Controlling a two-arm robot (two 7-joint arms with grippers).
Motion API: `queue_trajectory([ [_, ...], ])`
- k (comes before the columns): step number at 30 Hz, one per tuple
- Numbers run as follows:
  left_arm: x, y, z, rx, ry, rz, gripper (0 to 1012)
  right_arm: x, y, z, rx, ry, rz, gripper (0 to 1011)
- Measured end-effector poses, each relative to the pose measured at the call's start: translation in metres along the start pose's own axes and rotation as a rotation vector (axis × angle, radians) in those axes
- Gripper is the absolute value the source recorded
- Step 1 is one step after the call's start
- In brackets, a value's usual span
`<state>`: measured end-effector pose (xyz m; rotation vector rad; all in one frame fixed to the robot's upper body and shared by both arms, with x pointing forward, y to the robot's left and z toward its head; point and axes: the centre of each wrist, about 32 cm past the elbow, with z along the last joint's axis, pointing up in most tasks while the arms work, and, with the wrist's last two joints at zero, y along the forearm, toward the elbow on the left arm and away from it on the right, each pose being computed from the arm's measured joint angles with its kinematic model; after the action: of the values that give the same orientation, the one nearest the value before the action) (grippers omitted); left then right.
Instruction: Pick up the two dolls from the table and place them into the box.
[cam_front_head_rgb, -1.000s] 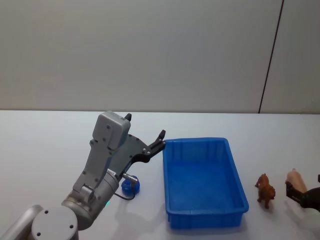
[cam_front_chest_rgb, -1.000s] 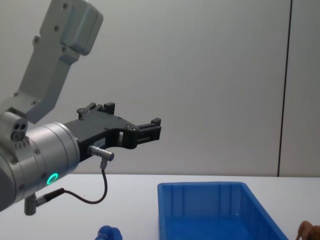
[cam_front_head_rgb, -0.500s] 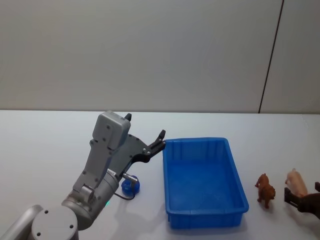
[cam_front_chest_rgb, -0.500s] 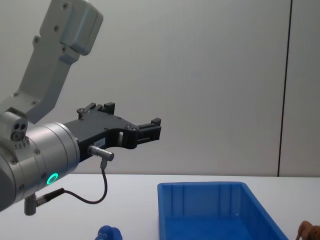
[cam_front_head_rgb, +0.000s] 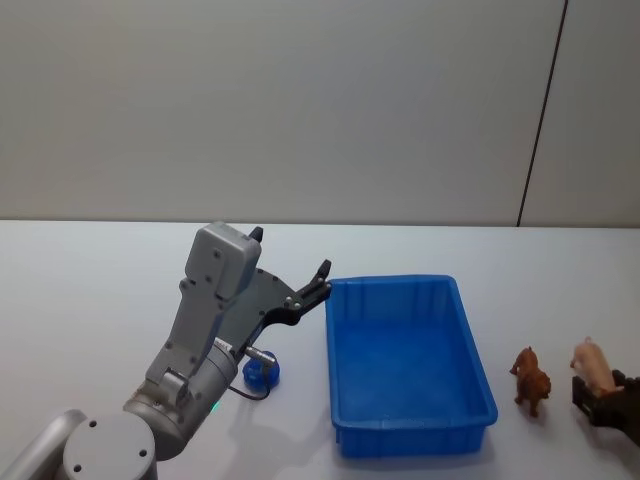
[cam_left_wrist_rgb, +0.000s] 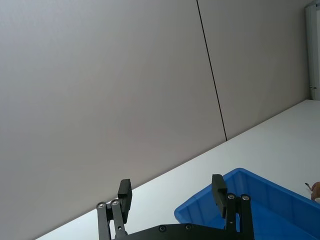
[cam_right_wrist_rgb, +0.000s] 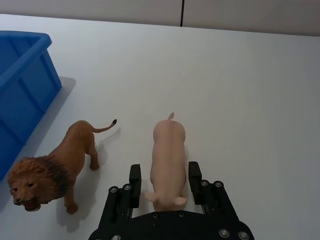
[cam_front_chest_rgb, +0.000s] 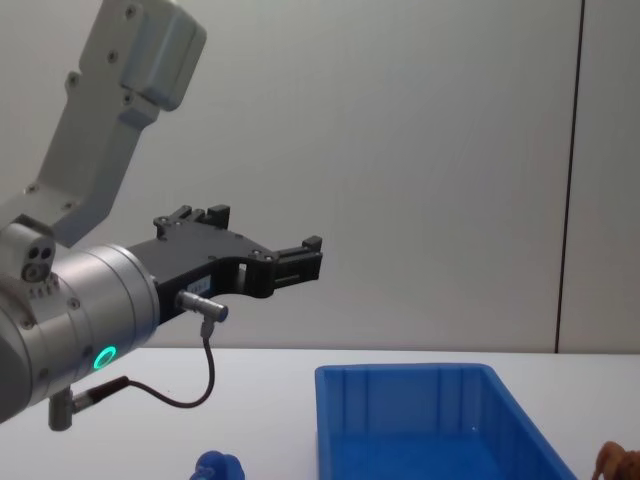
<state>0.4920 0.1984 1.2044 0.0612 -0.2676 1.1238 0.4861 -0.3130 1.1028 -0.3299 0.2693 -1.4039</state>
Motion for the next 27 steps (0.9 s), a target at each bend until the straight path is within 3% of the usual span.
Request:
queue_trajectory([
  [9, 0.0, 0.0, 0.0, 0.0, 0.0, 0.0, 1002, -0.004, 0.001, 0.002, 0.033, -0.009, 0.01, 364],
  [20, 0.0, 0.0, 0.0, 0.0, 0.0, 0.0, 1001, -0.011, 0.0, 0.018, 0.131, -0.046, 0.022, 364],
  [27, 0.0, 0.0, 0.0, 0.0, 0.0, 0.0, 1002, -0.02, -0.002, 0.041, 0.228, -0.075, 0.055, 364],
])
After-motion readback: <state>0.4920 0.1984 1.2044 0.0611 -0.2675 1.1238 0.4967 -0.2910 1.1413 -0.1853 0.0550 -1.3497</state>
